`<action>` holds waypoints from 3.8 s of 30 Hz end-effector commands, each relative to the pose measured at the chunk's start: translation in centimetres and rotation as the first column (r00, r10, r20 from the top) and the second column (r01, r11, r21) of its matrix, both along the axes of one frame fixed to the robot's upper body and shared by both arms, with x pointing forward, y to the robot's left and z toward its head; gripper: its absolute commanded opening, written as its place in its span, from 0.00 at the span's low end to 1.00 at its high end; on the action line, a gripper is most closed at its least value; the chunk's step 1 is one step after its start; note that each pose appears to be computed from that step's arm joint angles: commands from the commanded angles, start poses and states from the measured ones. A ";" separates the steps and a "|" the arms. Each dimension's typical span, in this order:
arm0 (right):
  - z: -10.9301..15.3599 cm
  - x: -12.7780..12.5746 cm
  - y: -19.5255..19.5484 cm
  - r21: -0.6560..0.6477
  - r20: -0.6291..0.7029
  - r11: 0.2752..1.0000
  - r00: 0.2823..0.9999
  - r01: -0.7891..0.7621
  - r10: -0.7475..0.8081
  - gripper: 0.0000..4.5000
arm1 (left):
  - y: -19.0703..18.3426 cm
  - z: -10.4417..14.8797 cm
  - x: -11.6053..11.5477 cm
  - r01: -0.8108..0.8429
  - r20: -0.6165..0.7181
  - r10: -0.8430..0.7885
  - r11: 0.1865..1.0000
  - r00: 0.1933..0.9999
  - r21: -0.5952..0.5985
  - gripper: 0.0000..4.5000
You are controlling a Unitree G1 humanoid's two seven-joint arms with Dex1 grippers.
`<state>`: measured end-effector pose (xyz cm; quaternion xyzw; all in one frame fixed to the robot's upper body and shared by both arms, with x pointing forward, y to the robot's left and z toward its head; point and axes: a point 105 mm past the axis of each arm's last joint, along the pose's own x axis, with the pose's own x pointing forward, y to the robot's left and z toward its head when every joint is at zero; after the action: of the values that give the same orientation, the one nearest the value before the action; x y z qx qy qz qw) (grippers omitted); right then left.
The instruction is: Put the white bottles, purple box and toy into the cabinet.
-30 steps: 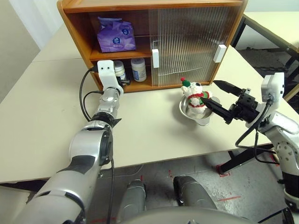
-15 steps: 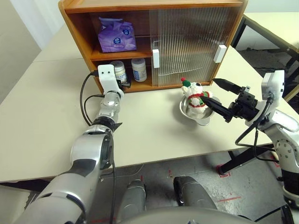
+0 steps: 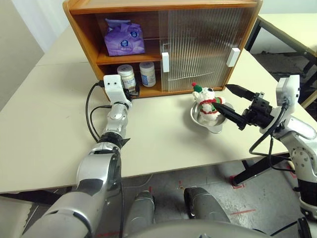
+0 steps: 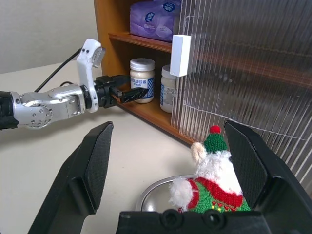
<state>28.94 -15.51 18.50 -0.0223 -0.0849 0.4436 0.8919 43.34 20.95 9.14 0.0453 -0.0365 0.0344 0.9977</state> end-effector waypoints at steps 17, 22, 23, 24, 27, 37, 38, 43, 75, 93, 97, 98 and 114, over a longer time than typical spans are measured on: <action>-0.1 0.3 0.1 0.000 0.008 1.000 1.000 -0.010 0.010 1.00 | -9.4 2.0 -3.3 0.538 0.029 -0.538 0.843 0.842 0.021 1.00; 0.0 0.2 0.1 0.000 0.008 1.000 1.000 -0.004 0.004 1.00 | -12.2 2.4 -4.7 0.688 0.020 -0.688 0.726 0.725 0.020 0.79; 0.0 0.2 0.1 0.000 0.008 1.000 1.000 -0.002 0.002 1.00 | -12.6 2.5 -4.9 0.704 0.017 -0.705 0.709 0.709 0.028 0.72; 0.0 0.2 0.1 0.000 0.008 1.000 1.000 -0.002 0.002 1.00 | -12.9 2.5 -5.1 0.716 0.014 -0.716 0.698 0.698 0.036 0.62; 0.0 0.3 0.1 0.000 0.009 1.000 1.000 0.001 -0.001 1.00 | -13.7 2.9 -5.2 0.732 0.018 -0.733 0.680 0.680 0.045 0.38; 0.0 0.4 0.3 0.005 0.011 1.000 1.000 -0.002 0.002 1.00 | -16.6 6.9 -3.0 0.639 0.111 -0.639 0.768 0.761 0.039 0.01; 0.0 0.4 0.3 0.005 0.011 1.000 1.000 -0.002 0.002 1.00 | -16.8 7.3 -3.0 0.632 0.122 -0.632 0.774 0.766 0.039 0.01; 0.0 0.3 0.3 0.005 0.012 1.000 1.000 -0.001 0.001 1.00 | -18.3 8.5 -3.4 0.642 0.159 -0.639 0.766 0.753 0.034 0.01; 0.1 0.4 0.5 0.002 0.017 1.000 1.000 -0.008 0.008 1.00 | -15.1 9.3 -1.9 0.250 0.226 -0.233 0.967 0.946 -0.046 0.01; 0.1 0.5 0.5 0.004 0.016 1.000 1.000 -0.012 0.012 1.00 | -13.4 8.0 -2.2 0.201 0.165 -0.190 0.978 0.968 -0.049 0.01; 0.1 0.5 0.5 0.003 0.014 1.000 1.000 -0.011 0.011 1.00 | -15.1 8.7 -2.6 0.295 0.203 -0.280 0.954 0.938 -0.046 0.01; 0.1 0.4 0.5 0.003 0.014 1.000 1.000 -0.011 0.011 1.00 | -15.4 8.9 -2.7 0.313 0.213 -0.299 0.949 0.930 -0.038 0.01; -0.1 0.3 0.2 0.002 0.012 1.000 1.000 -0.001 0.001 1.00 | -14.0 7.1 -1.6 0.202 0.150 -0.191 0.978 0.970 -0.058 0.01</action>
<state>29.41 -15.39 18.63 -0.0182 -0.0936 0.4425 0.8917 41.37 6.26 16.66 0.0018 -0.1215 -0.0827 0.9891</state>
